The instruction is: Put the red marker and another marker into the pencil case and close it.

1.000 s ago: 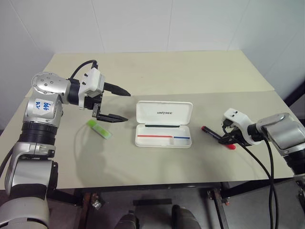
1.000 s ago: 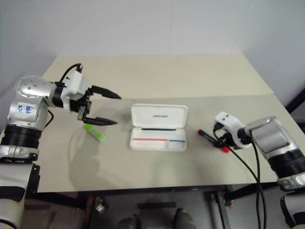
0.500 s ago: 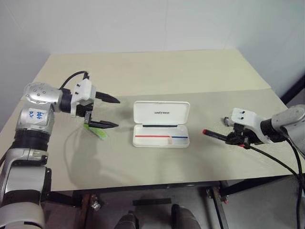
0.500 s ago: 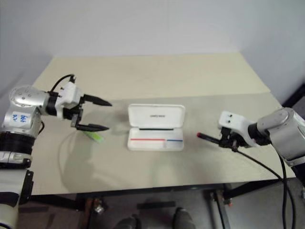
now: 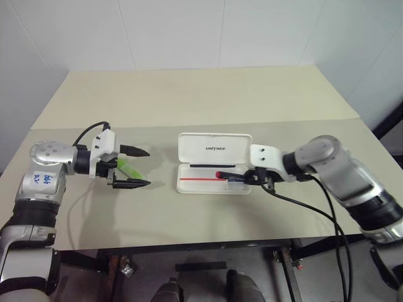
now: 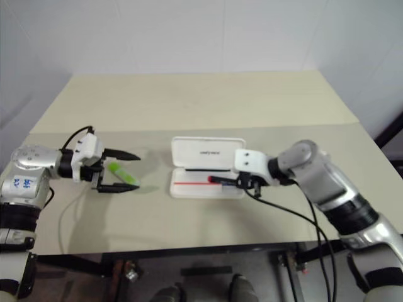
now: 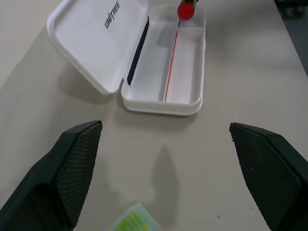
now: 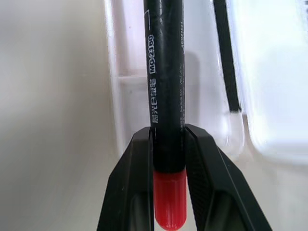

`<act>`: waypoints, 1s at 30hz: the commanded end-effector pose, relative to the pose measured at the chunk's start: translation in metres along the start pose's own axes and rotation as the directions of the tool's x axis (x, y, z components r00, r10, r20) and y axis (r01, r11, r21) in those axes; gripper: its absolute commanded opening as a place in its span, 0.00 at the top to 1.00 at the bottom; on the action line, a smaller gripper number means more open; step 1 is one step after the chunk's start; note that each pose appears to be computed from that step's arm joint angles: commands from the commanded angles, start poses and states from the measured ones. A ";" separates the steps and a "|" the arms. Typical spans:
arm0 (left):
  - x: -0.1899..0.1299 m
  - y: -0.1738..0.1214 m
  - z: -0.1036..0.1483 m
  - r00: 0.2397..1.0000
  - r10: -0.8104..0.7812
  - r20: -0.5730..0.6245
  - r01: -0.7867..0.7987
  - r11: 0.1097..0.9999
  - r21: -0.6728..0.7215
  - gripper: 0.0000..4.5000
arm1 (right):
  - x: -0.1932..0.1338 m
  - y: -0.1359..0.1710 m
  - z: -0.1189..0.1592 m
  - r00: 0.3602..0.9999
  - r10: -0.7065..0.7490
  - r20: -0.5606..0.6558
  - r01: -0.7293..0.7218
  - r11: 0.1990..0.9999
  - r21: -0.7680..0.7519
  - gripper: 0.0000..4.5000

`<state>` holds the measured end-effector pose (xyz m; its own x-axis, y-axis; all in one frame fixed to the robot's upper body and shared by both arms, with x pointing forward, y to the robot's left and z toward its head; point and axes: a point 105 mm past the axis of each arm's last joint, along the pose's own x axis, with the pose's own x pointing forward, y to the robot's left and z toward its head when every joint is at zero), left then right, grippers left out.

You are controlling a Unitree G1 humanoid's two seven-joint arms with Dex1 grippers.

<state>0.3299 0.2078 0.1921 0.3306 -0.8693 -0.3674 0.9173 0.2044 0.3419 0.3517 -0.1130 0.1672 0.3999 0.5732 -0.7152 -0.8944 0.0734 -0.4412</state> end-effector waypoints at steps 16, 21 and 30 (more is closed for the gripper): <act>0.003 -0.013 0.013 0.997 0.056 0.061 -0.055 0.998 -0.009 0.00 | 0.031 -0.024 0.032 0.999 0.043 0.023 -0.040 0.992 -0.121 0.88; 0.004 -0.015 0.013 0.996 0.057 0.063 -0.056 0.998 -0.013 0.00 | 0.034 -0.021 0.034 0.998 0.060 0.028 -0.057 0.992 -0.115 0.80; 0.008 -0.016 0.014 0.996 0.048 0.069 -0.046 0.999 -0.017 0.00 | 0.020 -0.032 0.061 0.993 0.018 0.116 -0.006 0.995 -0.100 0.44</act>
<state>0.3176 0.1928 0.1860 0.3579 -0.8776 -0.3191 0.9135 0.2582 0.3145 0.3787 -0.0610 0.1760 0.3422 0.6202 -0.7059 -0.8946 -0.0146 -0.4466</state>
